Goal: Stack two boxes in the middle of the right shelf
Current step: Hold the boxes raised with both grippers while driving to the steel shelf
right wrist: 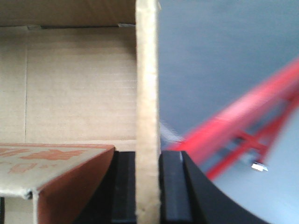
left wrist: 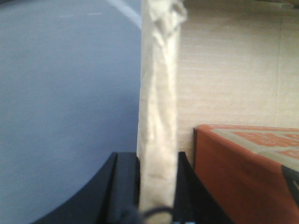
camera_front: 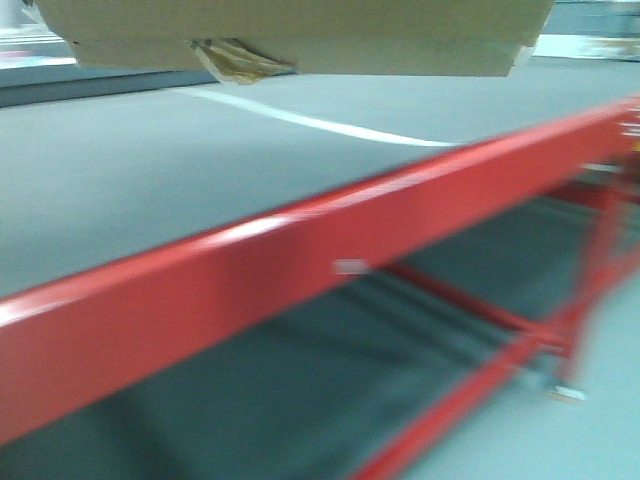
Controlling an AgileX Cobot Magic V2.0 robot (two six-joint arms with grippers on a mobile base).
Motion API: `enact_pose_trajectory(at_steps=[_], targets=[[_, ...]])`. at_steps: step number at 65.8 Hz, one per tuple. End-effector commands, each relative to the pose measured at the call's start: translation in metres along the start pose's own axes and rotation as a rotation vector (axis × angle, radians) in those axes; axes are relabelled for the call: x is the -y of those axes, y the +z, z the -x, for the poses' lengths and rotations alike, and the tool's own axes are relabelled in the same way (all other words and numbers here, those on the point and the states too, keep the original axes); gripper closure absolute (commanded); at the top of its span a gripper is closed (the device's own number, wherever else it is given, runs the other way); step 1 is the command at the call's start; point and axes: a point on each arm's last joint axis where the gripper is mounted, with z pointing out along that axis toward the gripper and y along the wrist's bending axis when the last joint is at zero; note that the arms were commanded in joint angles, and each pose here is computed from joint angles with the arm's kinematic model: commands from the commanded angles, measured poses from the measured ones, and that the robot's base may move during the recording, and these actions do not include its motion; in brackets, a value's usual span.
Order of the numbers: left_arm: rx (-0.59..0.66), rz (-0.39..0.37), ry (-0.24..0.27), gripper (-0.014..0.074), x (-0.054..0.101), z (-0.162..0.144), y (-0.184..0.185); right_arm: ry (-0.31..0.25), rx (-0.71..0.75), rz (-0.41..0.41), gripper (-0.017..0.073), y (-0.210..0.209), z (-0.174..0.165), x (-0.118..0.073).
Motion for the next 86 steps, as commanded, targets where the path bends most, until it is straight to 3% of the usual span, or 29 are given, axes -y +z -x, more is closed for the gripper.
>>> enact_pose_trajectory(at_steps=[1, 86], targets=[[0.055, -0.014, -0.022, 0.0705, -0.0032, 0.0081, -0.0089, -0.01, 0.08, 0.002, 0.0713, -0.011, 0.0116, 0.0032], [0.055, -0.014, -0.022, 0.0705, -0.0032, 0.0081, -0.0089, -0.01, 0.08, 0.002, 0.0713, -0.011, 0.0116, 0.0032]])
